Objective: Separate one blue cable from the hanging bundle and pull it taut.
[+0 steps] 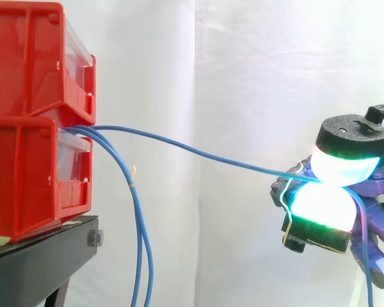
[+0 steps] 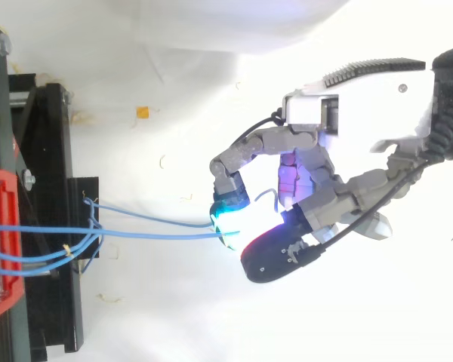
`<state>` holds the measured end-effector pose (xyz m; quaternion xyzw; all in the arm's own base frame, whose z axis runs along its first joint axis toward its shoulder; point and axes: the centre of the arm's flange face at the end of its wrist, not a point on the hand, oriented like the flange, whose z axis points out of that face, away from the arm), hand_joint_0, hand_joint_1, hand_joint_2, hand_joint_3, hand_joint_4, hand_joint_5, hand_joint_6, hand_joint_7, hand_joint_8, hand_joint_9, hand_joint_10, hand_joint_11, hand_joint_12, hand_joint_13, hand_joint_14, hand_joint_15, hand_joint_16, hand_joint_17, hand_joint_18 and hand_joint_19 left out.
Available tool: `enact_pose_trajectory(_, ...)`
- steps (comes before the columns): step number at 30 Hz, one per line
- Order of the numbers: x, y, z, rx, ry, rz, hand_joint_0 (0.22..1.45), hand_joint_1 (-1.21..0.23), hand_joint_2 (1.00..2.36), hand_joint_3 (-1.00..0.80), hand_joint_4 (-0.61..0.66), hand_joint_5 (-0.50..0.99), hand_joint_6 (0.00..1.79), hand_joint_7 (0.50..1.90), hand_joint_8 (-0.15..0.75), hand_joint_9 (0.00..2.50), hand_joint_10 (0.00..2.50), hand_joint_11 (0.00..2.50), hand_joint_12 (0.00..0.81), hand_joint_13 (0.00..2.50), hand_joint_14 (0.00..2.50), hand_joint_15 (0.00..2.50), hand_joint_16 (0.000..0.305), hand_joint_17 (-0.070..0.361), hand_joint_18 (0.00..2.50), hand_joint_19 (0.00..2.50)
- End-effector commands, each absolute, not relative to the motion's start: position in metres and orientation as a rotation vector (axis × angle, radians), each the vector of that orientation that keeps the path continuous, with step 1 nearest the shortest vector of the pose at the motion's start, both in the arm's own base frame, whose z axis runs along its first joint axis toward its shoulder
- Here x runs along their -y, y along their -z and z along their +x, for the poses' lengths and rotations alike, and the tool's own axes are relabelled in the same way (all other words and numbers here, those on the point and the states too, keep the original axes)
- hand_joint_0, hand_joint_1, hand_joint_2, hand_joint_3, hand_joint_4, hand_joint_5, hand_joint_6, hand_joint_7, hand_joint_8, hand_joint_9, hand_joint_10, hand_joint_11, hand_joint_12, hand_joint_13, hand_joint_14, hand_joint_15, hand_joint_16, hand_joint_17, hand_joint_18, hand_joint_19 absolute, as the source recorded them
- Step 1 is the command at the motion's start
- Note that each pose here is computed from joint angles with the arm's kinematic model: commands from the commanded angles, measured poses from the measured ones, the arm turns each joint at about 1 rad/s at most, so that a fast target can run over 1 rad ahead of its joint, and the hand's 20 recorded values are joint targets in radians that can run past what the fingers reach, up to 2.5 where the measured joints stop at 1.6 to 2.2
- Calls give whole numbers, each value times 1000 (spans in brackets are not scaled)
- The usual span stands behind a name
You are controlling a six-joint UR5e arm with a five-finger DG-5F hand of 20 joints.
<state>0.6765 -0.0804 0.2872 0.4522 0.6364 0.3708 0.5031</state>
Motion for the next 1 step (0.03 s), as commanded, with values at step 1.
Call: enact_pose_trajectory(1, 79, -287, 677, -1535, -898, 1090, 742, -727, 1015, -105, 4, 153, 504, 1340, 186, 2145, 28, 732, 307, 1511, 21, 690, 72, 161, 1105, 450)
